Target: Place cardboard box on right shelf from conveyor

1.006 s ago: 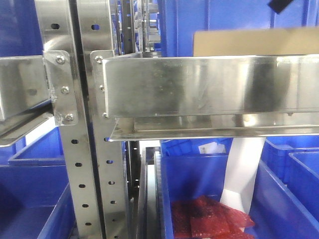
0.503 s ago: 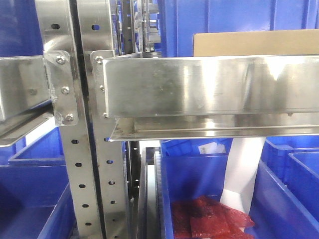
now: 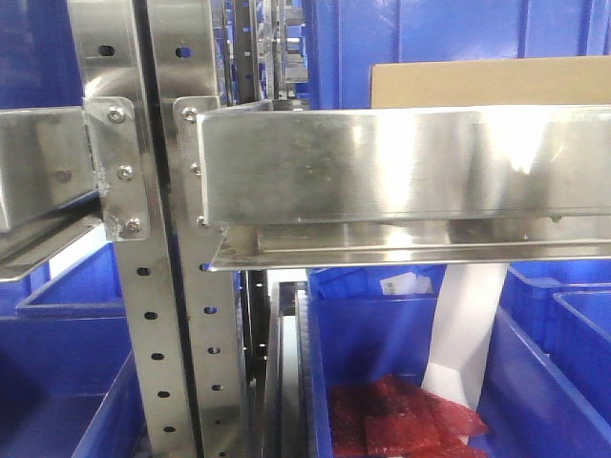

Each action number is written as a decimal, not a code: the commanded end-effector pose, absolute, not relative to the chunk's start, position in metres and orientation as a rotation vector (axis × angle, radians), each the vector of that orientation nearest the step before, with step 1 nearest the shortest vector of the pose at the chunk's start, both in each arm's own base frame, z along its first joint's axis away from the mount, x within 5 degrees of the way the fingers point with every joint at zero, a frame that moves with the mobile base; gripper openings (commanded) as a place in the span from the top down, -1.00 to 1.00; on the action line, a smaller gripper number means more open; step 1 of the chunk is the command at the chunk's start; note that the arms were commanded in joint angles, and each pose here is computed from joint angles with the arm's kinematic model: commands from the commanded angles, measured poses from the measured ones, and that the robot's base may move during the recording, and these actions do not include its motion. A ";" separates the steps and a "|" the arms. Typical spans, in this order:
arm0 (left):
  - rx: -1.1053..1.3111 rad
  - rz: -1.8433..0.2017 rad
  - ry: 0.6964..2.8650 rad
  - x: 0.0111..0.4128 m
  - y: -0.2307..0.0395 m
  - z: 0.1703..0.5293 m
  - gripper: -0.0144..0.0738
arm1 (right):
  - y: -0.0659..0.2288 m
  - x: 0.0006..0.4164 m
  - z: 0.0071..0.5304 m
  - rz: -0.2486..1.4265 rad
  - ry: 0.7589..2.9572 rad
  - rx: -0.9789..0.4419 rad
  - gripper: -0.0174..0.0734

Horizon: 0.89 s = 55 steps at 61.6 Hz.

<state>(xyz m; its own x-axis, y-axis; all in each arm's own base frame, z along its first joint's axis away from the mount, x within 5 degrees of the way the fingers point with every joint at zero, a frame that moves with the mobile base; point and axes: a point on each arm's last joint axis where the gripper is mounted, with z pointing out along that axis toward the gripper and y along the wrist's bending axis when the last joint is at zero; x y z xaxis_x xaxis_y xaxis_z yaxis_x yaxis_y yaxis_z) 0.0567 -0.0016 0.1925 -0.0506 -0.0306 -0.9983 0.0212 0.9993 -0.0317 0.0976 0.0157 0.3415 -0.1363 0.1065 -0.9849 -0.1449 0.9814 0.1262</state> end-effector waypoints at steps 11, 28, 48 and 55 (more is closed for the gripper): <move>-0.017 -0.041 1.529 0.056 -0.001 0.198 0.94 | 0.014 0.097 0.357 0.206 1.590 -0.023 0.49; -0.017 -0.041 1.529 0.056 -0.001 0.198 0.94 | 0.014 0.098 0.355 0.205 1.587 -0.023 0.49; -0.017 -0.041 1.529 0.056 -0.001 0.198 0.94 | 0.000 0.071 0.300 0.080 1.528 0.089 0.49; -0.017 -0.041 1.529 0.056 -0.001 0.198 0.94 | -0.002 0.061 0.274 0.056 1.471 0.108 0.49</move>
